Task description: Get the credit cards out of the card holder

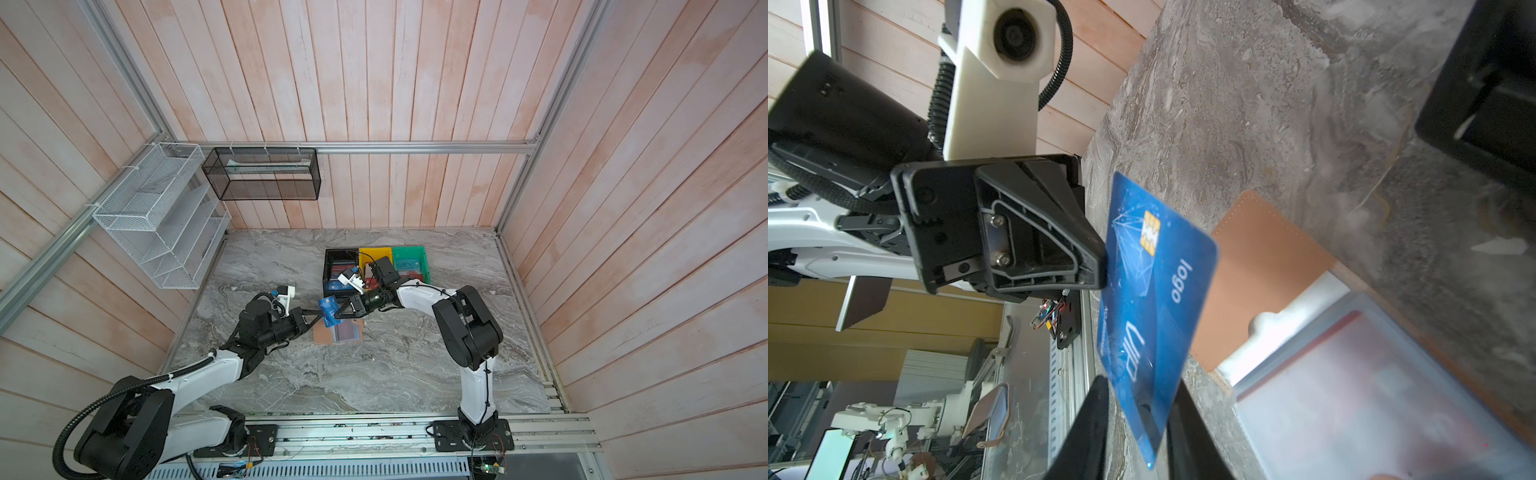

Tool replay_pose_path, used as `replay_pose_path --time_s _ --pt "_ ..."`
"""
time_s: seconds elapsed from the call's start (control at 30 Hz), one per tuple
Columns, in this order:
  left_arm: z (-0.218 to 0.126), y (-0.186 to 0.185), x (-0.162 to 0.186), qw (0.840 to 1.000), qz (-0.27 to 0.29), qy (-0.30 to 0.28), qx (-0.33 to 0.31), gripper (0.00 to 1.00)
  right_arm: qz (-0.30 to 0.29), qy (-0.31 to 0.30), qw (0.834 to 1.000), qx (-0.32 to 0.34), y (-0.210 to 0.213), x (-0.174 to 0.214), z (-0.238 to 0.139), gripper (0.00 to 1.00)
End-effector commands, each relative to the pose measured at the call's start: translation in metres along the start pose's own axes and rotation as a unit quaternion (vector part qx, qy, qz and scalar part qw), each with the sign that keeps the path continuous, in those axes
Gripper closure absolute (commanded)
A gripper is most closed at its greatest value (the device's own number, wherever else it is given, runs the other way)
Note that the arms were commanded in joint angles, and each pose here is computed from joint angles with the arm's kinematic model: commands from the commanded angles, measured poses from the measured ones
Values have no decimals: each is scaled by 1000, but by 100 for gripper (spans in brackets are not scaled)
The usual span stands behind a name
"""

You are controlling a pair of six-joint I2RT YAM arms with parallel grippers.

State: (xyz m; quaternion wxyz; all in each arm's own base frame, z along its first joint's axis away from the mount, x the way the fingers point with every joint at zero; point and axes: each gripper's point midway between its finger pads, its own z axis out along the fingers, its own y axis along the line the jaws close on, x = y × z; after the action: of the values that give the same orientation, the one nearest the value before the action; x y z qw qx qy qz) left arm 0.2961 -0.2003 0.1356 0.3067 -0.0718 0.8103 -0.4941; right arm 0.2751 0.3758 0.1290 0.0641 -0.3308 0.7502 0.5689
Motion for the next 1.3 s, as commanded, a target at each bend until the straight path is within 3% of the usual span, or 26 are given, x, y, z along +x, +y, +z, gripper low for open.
replay_pose_path --time_s 0.0,0.17,0.2,0.27,0.53,0.7,0.87,0.97,1.27 --pt "1 2 6 1000 -1 10 7 100 -11 -1 1000 -20 6 -4 4 83" --pt "1 4 7 1000 -1 13 4 100 -12 0 1000 -20 6 -3 4 98" --pt "1 5 7 1000 -1 14 1 91 -11 1 1000 -19 7 -3 4 99" --pt "1 6 7 1000 3 16 -5 80 -10 4 1000 -17 7 -2 2 100" --pt "-3 6 1 999 18 10 -28 72 -9 13 999 38 -5 -2 -8 100" --pt "-1 14 3 999 17 16 -44 71 -30 37 992 117 -15 -17 -24 100" --pt "8 20 4 998 8 30 -47 71 -64 72 971 217 -28 -47 -45 100" --pt "15 23 4 998 3 37 -47 71 -91 94 948 289 -40 -67 -59 100" --pt "33 37 9 996 -9 71 -59 71 -250 159 887 354 -43 -93 -63 100"
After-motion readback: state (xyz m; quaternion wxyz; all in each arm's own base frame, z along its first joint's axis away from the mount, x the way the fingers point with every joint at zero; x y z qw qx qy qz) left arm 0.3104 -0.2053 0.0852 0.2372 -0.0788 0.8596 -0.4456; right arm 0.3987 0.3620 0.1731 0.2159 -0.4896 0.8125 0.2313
